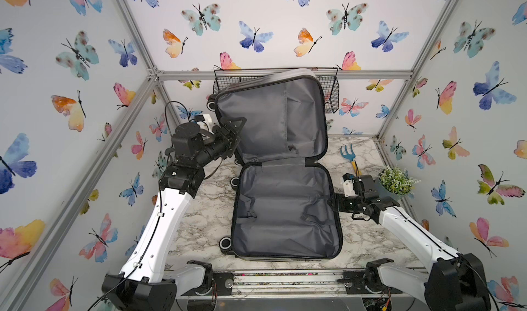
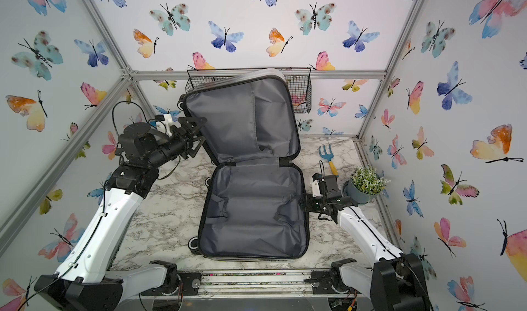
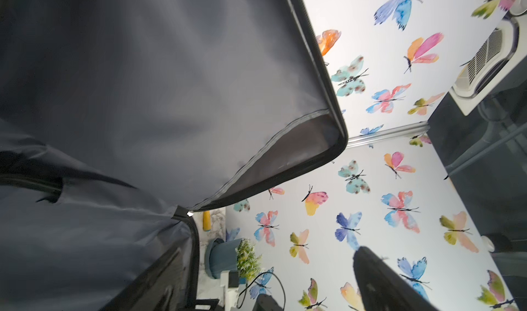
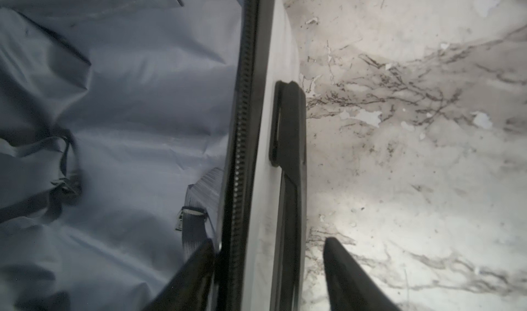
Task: Close the suitcase zippers
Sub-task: Close the suitcase at the center of the board.
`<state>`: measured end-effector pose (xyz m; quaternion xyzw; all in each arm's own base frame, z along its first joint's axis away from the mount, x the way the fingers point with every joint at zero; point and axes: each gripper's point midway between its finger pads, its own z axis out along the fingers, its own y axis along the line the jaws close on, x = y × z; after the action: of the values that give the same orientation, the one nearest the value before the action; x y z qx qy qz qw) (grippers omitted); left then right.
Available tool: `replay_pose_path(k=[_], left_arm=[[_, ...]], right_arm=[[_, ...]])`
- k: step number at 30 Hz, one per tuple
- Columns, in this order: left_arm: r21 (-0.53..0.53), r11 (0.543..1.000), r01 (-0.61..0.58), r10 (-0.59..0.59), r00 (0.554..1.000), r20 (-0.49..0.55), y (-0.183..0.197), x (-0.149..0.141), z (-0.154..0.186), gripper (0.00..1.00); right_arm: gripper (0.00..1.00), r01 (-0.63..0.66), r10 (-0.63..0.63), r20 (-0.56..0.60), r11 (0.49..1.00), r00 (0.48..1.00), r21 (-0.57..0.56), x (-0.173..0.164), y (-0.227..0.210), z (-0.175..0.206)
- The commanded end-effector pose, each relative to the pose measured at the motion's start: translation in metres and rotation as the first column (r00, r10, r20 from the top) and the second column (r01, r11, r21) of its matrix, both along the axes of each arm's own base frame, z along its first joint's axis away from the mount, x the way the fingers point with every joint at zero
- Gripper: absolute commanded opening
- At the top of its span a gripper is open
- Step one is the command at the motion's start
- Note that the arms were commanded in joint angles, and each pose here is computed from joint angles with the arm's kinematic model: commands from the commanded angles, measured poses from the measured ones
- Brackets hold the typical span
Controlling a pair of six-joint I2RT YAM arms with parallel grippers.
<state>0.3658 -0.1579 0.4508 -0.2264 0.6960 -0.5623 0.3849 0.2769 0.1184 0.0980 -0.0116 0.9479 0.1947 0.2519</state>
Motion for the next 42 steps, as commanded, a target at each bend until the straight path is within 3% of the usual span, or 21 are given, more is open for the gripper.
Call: replay_pose_path(k=[1,5,11,16,22,28,33,39,42], left_arm=[[-0.084,0.995,-0.054,0.055,0.998,0.007,0.001,0.025,0.030,0.92],[-0.108,0.992,-0.066,0.070,0.997,0.028,-0.004,0.058,0.050,0.92],[-0.112,0.992,-0.059,0.060,0.998,0.007,-0.015,0.106,0.053,0.89],[-0.099,0.994,-0.041,0.039,0.999,-0.028,-0.024,0.138,0.043,0.86],[-0.110,0.993,-0.043,0.035,0.997,-0.076,-0.021,0.169,0.024,0.73],[-0.158,0.987,-0.018,0.008,0.998,-0.063,-0.014,0.189,0.022,0.52],[-0.149,0.988,0.026,-0.031,0.999,-0.037,-0.009,0.202,0.027,0.47],[-0.156,0.987,0.046,-0.051,0.998,-0.026,-0.008,0.198,0.026,0.12],[-0.155,0.986,0.064,-0.059,0.998,0.034,-0.009,0.188,0.049,0.02]], right_arm=[[0.56,0.023,-0.024,0.037,0.999,0.999,0.023,0.012,0.003,-0.001],[0.44,0.028,-0.028,0.024,1.000,0.999,0.007,0.015,0.002,-0.011],[0.23,0.041,-0.041,0.032,0.999,0.999,0.001,0.017,0.000,-0.013],[0.21,0.055,-0.055,0.027,0.998,0.998,0.009,0.014,-0.001,-0.016],[0.16,0.076,-0.075,0.035,0.997,0.997,-0.023,0.014,-0.008,-0.018],[0.14,0.083,-0.082,0.031,0.996,0.996,-0.037,0.014,-0.010,-0.024],[0.13,0.085,-0.084,0.021,0.995,0.996,-0.051,0.014,-0.012,-0.030],[0.11,0.091,-0.090,0.019,0.995,0.996,-0.044,0.016,-0.011,-0.033],[0.09,0.106,-0.105,0.025,0.994,0.994,-0.006,0.020,-0.006,-0.029]])
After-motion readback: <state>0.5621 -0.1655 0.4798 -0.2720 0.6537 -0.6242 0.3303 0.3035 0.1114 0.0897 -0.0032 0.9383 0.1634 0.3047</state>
